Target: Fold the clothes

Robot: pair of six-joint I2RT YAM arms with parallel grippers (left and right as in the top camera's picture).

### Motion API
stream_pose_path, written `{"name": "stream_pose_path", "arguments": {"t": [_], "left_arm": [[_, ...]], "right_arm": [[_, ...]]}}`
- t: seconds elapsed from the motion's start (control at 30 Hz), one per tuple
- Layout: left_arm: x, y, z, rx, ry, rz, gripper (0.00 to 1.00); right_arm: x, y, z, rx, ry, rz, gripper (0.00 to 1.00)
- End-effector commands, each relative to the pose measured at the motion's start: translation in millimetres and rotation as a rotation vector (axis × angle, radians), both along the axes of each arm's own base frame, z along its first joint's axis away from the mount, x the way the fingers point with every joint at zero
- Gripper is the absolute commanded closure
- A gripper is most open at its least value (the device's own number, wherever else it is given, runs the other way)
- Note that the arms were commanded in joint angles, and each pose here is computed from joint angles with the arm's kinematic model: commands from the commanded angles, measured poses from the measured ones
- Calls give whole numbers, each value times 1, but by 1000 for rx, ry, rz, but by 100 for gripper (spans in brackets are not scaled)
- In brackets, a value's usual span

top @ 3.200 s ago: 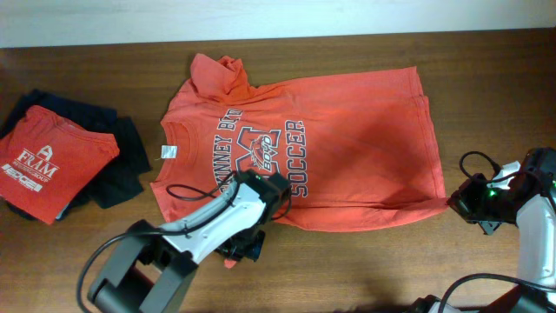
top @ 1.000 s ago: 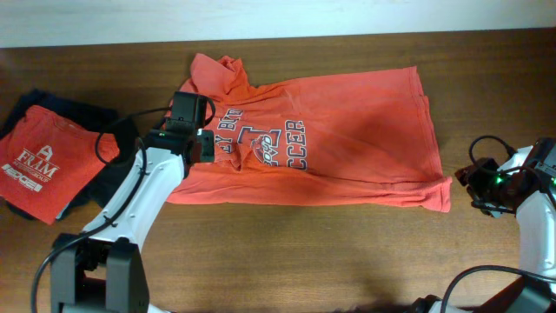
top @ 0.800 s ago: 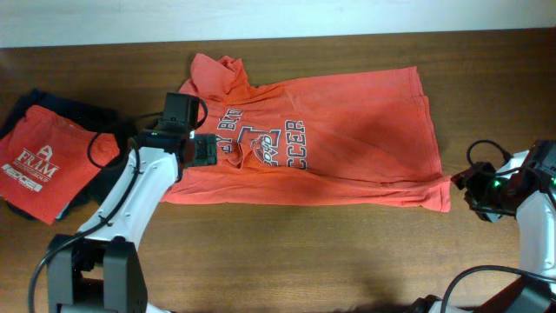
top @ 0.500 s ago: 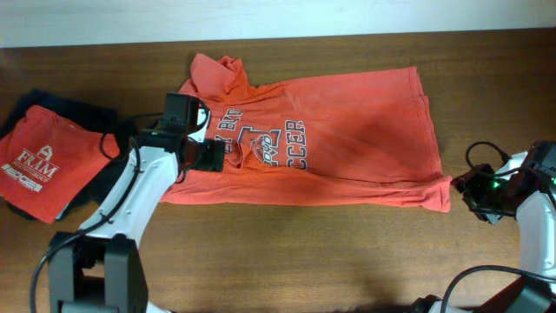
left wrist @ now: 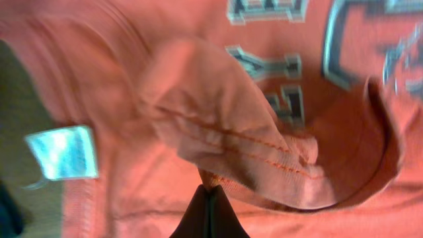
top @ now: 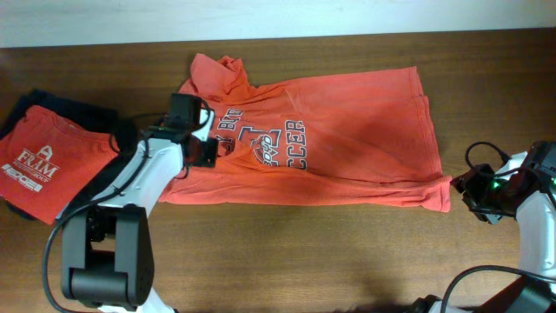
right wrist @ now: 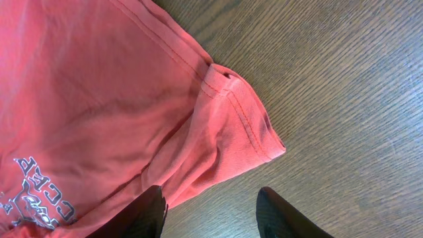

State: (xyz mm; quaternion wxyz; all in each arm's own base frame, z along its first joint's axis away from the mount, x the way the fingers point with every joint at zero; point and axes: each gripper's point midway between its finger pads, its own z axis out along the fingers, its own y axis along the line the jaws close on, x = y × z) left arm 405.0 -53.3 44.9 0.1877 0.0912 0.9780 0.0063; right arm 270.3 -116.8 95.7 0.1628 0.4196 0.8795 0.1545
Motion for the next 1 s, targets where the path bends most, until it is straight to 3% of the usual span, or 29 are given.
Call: {"name": "stream_pose_path", "arguments": {"t": [0.0,0.17,0.2,0.23,0.3,0.37,0.53,0.7,0.8,0.97], "left_arm": [[32,13,24,-11,-114,74,99],[51,13,35,-24,-204,78,99],[54,12,37,-26,-215,78,94],[55,12,38,-26,-220,78,48],[54,12,37,-26,-215,78,29],[48,12,33,-25,-188,77,21],[24,14,20,-15,-78,78,24],[20,14,18,-15,-55,76,24],[20,14,16,-14,-54,76,24],[16,13,10,-20,-29,73,23]], "right_arm": [[5,0,5,-6,-17,18,50],[6,0,5,-8,-20,18,50],[6,-1,5,-9,-20,18,50],[6,0,5,-8,-20,18,50],[6,0,5,-10,-21,23,50],[6,0,5,-18,-23,42,47],[12,2,8,-28,-62,97,47],[22,18,-3,-7,-44,157,47],[37,29,-27,-23,-7,222,32],[44,21,-56,-82,25,333,30]]}}
